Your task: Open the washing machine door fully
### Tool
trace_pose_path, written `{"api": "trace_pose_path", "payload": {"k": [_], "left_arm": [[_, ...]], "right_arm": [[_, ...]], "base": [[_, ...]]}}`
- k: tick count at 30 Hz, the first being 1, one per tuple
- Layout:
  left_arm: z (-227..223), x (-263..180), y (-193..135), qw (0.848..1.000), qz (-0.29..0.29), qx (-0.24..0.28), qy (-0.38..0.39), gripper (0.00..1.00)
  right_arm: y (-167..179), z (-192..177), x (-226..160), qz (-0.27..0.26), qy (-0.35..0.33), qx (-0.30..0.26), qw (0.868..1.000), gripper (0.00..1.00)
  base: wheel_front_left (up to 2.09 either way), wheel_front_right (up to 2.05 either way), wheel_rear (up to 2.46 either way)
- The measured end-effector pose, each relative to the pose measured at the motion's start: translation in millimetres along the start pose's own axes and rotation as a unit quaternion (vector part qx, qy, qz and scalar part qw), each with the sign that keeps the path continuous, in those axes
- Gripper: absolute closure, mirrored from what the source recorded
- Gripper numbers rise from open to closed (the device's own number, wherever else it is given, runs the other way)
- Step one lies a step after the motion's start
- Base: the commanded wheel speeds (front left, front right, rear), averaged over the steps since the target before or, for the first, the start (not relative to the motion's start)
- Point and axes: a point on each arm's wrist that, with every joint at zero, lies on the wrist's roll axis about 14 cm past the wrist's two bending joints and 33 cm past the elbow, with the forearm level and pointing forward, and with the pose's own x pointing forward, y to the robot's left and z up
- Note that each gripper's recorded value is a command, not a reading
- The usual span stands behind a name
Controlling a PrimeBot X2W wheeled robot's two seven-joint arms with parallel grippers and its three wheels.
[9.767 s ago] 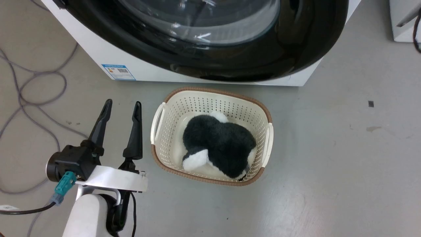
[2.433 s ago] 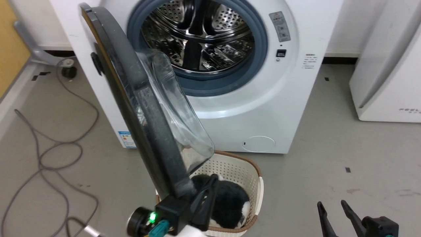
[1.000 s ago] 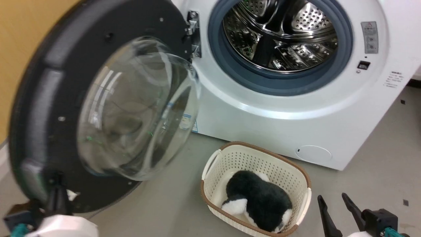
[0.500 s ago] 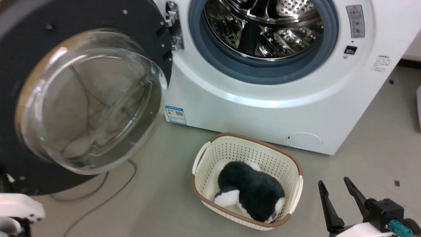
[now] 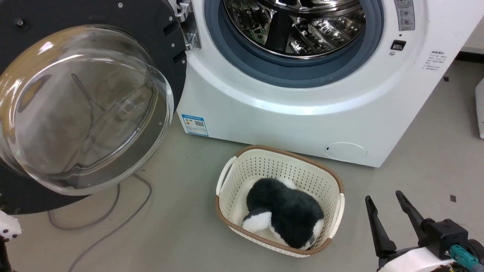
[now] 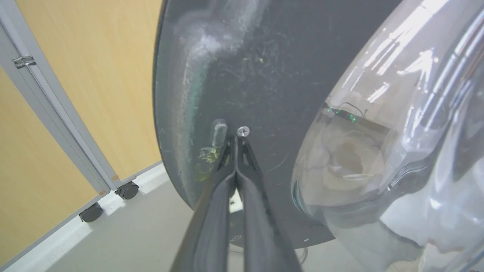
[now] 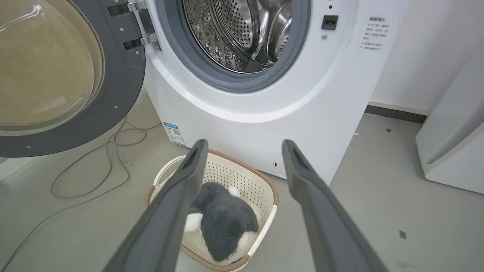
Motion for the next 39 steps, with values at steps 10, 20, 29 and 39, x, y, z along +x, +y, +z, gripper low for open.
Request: {"api": "trace_pose_path", "payload": {"k": [10,20,29,39], "left_arm": [[-3,-35,-9,0.999,-0.017,-0.029,-0.026,1.00],[-30,-110,-66,0.993,-0.103,-0.050,-0.019,0.00],[-18,-152,-156,0.969,-0.243,-0.044,-0.022,0.00],[-12,-184,-233,0.929,-0.370,0.001,-0.029,0.00]], "right_arm": [[1,15,-13,-0.004,-0.026,0.002,1.000,0.00],[1,30,-32,-0.012,-0.052,-0.005,0.999,0.00],[-15,34,-51,-0.045,-0.061,-0.007,0.997,0.00],[-46,32,-81,-0.105,-0.062,-0.009,0.993,0.00]], "base": [[0.00,0.00,0.00],[0.00,0.00,0.00],[0.00,0.00,0.00],[0.00,0.00,0.00]]}}
